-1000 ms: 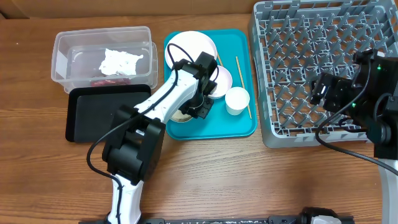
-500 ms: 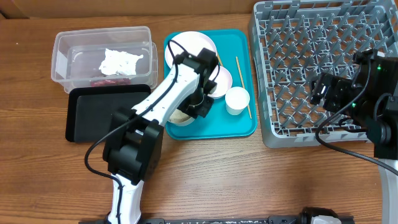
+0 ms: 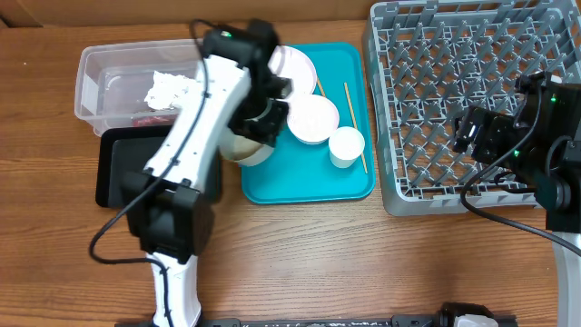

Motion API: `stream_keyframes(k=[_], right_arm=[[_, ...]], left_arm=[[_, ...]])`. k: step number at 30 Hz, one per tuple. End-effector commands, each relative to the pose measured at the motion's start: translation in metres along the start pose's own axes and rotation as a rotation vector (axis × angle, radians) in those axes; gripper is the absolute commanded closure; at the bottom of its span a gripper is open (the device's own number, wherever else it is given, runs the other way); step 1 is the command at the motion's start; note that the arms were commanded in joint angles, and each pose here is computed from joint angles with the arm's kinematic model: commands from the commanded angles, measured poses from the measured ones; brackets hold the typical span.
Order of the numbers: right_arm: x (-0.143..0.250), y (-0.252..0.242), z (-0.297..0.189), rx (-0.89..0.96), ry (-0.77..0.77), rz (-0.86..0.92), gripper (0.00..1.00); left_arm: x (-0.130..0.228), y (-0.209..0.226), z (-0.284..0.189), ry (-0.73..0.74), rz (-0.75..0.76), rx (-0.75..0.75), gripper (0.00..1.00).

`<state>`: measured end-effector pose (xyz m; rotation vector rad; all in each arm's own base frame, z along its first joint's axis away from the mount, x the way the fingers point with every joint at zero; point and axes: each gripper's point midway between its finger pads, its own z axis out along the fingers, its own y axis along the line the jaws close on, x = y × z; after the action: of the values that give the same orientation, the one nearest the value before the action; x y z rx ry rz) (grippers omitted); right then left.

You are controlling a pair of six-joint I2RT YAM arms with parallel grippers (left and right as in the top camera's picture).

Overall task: Sort waste into correct bins and load items into the dishwasher
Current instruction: 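Carry the rice bowl over the black tray and tip rice out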

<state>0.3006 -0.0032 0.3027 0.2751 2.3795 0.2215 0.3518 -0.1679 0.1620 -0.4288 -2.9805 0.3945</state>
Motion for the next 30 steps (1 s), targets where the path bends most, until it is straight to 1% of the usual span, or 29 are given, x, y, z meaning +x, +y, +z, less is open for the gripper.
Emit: stream_keyframes(k=[1,6,11,16,20,25,30], right_arm=[[-0.009,0.002,-0.007,-0.003,-0.033,0.002,0.0],[-0.009,0.001,-0.007,-0.003,-0.032,0.002,0.0],[-0.009,0.001,-0.007,-0.003,-0.032,0.002,0.0],[-0.009,0.001,-0.007,-0.003,-0.03,0.003,0.0],[-0.008,0.002,-0.007,-0.005,-0.028,0.003,0.0],[-0.007,0.005,-0.007,-0.026,-0.023,0.002,0.0],[-0.007,0.006,-0.007,-0.027,-0.023,0.003,0.0]], left_arm=[[0.01,0.001,-0.051,-0.127,-0.037,0.049,0.96],[0.028,0.008,-0.087,-0.222,0.007,0.138,0.96],[0.044,0.033,-0.097,-0.266,-0.015,0.228,0.96],[0.054,0.064,-0.085,-0.312,-0.055,0.397,0.96],[0.054,0.084,-0.074,-0.402,-0.078,0.575,0.96],[0.056,0.118,-0.046,-0.515,-0.152,0.687,0.96],[0.059,0.143,-0.025,-0.654,-0.206,0.78,0.96]])
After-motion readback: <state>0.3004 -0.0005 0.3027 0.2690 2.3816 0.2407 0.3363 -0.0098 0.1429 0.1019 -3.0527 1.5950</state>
